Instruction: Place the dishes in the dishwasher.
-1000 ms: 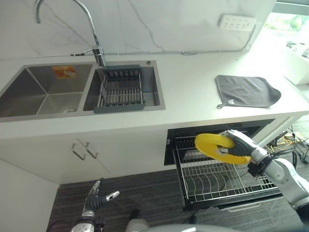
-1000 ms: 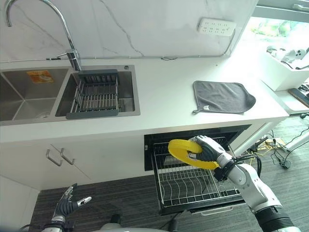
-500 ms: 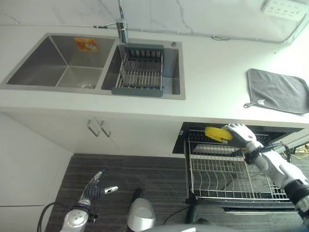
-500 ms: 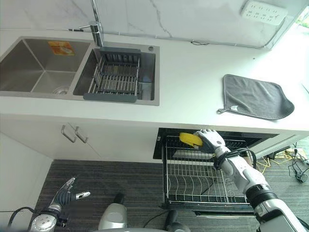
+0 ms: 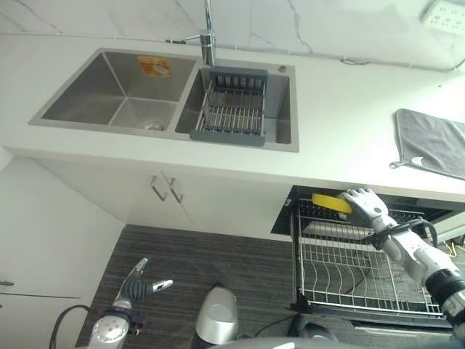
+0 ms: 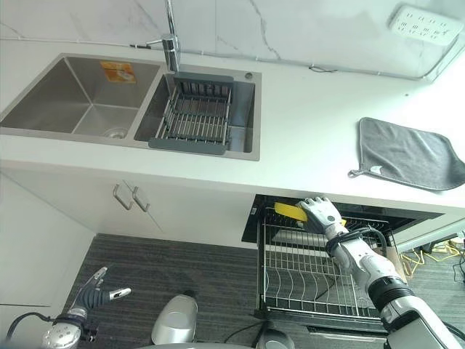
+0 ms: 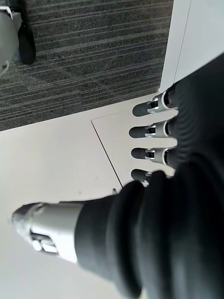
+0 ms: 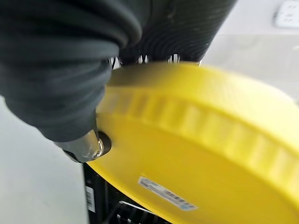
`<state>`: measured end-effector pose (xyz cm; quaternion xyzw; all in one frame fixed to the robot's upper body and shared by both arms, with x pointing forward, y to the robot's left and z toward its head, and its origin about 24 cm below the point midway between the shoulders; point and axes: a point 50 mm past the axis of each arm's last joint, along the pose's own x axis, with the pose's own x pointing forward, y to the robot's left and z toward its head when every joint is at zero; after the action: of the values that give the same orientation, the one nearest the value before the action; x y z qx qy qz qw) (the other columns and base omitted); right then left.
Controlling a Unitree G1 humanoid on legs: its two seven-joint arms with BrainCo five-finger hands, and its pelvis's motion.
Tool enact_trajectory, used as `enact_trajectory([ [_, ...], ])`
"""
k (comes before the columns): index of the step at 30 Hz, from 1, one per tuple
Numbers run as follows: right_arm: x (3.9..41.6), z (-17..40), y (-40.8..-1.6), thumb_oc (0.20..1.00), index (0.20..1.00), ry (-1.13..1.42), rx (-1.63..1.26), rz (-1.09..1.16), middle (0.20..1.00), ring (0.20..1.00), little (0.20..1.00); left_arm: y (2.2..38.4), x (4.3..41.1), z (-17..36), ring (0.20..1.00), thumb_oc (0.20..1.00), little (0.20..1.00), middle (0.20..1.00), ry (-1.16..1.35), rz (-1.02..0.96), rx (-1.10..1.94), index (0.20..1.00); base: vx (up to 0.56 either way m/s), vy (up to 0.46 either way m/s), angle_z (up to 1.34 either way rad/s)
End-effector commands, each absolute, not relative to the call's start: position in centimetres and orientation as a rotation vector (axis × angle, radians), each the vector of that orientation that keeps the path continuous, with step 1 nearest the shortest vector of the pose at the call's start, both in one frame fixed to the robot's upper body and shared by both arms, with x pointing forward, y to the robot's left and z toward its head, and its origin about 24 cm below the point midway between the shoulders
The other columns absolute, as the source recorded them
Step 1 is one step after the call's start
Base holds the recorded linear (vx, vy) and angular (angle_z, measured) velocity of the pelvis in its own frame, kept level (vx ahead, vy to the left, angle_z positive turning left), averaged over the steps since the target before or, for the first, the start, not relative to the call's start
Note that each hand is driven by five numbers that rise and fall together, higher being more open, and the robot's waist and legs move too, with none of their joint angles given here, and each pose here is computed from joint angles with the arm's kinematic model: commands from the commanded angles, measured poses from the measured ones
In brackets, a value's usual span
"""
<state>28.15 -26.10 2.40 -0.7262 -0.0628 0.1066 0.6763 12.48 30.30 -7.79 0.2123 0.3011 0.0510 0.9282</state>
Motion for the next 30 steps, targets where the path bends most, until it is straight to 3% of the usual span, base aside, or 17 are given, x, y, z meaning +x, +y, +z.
enact_trajectory([
  [1,29.4,5.1,-27.3,0.200,0.200,-0.234,-1.688,0.096,0.200,0.200,0.200,30.5,12.3,-6.9,1.000,1.000,1.000,1.000,0.577,0.097,0.459,1.000,0.08,0.018,-0.05],
  [18,24.3,-3.0,-27.6,0.200,0.200,0.001,-1.652,0.176,0.200,0.200,0.200,30.8,8.9,-7.8,1.000,1.000,1.000,1.000,0.663,0.136,0.474,1.000,0.06,0.017,-0.06],
  [24,27.7,0.1,-29.0,0.200,0.200,-0.028,-1.737,0.049,0.200,0.200,0.200,30.6,12.4,-6.6,1.000,1.000,1.000,1.000,0.536,0.130,0.454,1.000,-0.23,-0.020,0.01],
  [30,31.9,6.8,-31.2,0.200,0.200,-0.116,-1.831,-0.126,0.200,0.200,0.200,30.2,16.9,-3.9,1.000,1.000,1.000,1.000,0.347,0.149,0.413,1.000,-0.28,-0.059,0.09],
])
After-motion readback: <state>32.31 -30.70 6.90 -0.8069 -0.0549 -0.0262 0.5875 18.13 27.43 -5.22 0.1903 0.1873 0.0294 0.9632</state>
